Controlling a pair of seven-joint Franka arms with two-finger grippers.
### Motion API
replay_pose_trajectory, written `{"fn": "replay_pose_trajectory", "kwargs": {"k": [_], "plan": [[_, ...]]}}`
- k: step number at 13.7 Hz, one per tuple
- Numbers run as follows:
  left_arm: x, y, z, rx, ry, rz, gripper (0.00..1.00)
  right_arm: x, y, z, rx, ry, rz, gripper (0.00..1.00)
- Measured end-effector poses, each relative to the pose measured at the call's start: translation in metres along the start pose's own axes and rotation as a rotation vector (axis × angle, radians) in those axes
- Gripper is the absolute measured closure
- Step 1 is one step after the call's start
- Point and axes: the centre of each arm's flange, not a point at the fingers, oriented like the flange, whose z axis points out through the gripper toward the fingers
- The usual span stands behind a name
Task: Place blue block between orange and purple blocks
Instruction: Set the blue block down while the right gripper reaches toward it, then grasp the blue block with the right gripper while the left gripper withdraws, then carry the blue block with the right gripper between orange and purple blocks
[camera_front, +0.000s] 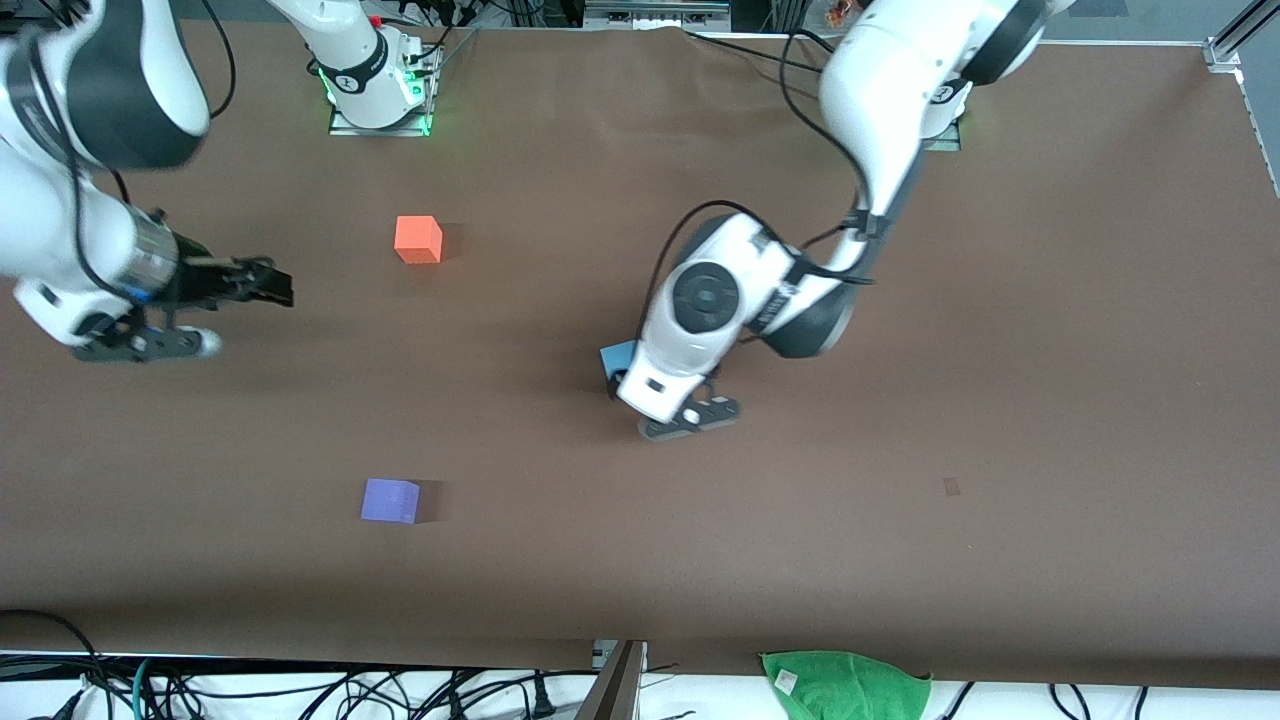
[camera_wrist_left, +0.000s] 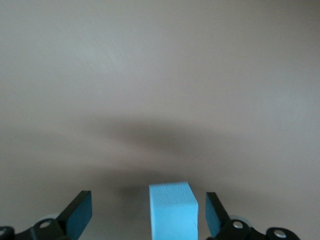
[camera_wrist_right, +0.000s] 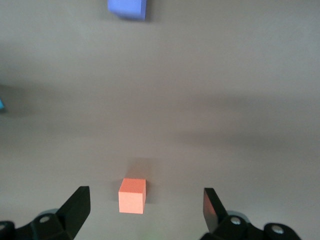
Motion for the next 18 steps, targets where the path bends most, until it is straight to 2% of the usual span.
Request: {"fn": "replay_pose_trajectory", "kwargs": {"k": [2, 3, 5, 7, 8, 10, 12, 15, 18], "plan": [[0.042, -0.044, -0.041, 0.022, -0.009, 0.013, 0.0, 0.014, -0.011, 0.027, 0.009, -0.035, -0.02, 0.0], [0.057, -0.066, -0.055, 0.046, -0.031, 0.038, 0.0, 0.019, -0.026, 0.034, 0.046, -0.029, -0.034, 0.0], [0.086, -0.109, -0.084, 0.069, -0.054, 0.102, 0.0, 0.03, -0.082, 0.047, 0.175, 0.02, -0.067, 0.0], [0.114, -0.158, -0.114, 0.084, -0.07, 0.16, 0.0, 0.037, -0.165, 0.073, 0.204, 0.083, -0.07, 0.0], [0.126, -0.18, -0.124, 0.089, -0.076, 0.175, 0.0, 0.035, -0.215, 0.095, 0.199, 0.105, -0.069, 0.0], [0.14, -0.214, -0.141, 0.1, -0.092, 0.178, 0.0, 0.026, -0.31, 0.156, 0.169, 0.185, -0.12, 0.0], [0.148, -0.241, -0.163, 0.11, -0.093, 0.16, 0.0, 0.019, -0.373, 0.216, 0.143, 0.231, -0.149, 0.0], [0.153, -0.275, -0.224, 0.09, -0.027, 0.151, 0.0, 0.029, -0.395, 0.245, 0.096, 0.261, -0.199, 0.0], [0.132, -0.307, -0.292, 0.084, 0.021, 0.122, 0.0, 0.034, -0.397, 0.262, 0.04, 0.301, -0.253, 0.0]]}}
